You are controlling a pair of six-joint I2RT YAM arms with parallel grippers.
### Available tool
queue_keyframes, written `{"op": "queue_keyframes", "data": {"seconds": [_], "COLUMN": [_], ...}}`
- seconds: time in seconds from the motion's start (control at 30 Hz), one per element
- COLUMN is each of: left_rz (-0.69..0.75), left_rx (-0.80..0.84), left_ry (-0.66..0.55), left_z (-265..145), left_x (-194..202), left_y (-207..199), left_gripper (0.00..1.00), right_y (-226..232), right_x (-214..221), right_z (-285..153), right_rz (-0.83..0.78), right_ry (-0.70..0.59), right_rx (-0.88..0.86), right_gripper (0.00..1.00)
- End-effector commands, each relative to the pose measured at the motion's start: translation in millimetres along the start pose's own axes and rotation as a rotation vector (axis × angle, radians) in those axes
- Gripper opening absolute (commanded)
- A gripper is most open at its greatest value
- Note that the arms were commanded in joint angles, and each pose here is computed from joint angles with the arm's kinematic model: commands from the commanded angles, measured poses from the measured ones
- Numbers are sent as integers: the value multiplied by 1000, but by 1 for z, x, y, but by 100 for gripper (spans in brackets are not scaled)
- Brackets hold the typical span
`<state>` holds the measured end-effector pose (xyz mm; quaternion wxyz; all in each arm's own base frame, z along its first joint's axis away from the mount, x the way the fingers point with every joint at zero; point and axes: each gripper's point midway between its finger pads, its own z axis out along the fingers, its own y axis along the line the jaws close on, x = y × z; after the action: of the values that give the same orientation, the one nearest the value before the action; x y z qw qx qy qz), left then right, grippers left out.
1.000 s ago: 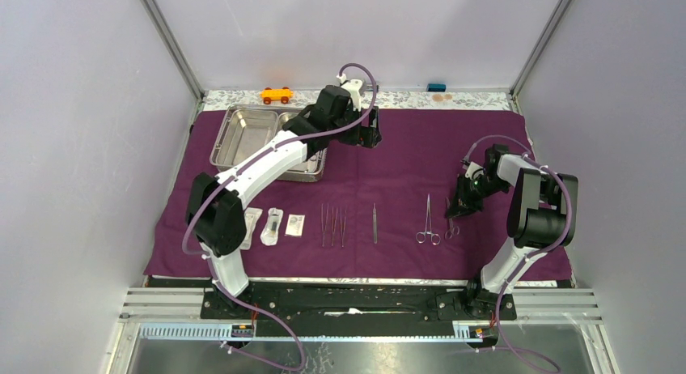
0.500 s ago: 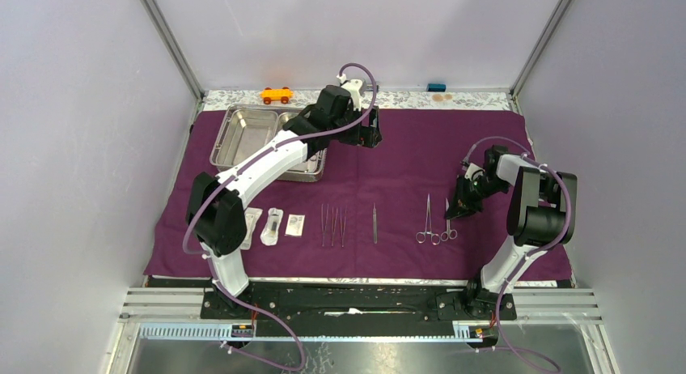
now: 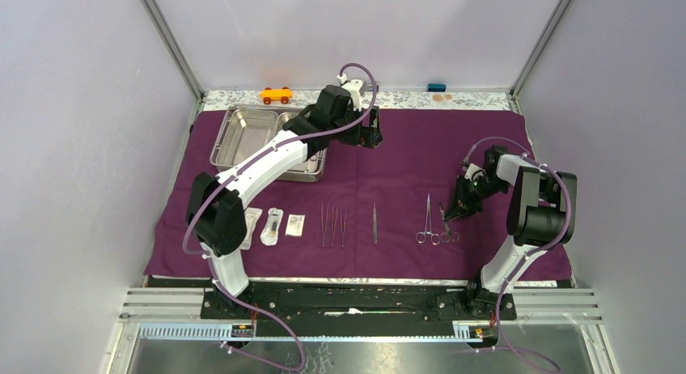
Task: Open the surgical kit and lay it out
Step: Place the medical item in the surgical kit, then adjust the medical item in the surgical kit.
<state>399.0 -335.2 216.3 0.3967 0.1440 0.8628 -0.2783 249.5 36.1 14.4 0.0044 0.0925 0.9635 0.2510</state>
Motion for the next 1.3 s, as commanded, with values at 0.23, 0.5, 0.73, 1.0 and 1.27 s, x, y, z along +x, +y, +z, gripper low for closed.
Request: {"op": "queue_keyframes", "data": {"seconds": [0.23, 0.5, 0.73, 1.0, 1.27], "left_rz": [12, 26, 41, 46, 41], "left_rx": [42, 36, 25, 21, 29], "left_ry": [-70, -87, -103, -107, -92], "left_z": [-11, -16, -21, -22, -19], "left_x": [-25, -30, -34, -35, -31], "left_y": [-15, -14, -13, -12, -12], "left_gripper": [91, 91, 92, 92, 92], "right_y": [5, 37, 44, 46, 37], "right_x": [-3, -30, -56, -70, -73], "right_z": [-12, -30, -23, -7, -3], "right_rz": [-47, -276, -392, -483, -515], "right_ry": [-18, -190, -268, -296, -307], "right_rx": [29, 95, 153, 203, 256], "right_gripper": [23, 32, 33, 33, 31]}}
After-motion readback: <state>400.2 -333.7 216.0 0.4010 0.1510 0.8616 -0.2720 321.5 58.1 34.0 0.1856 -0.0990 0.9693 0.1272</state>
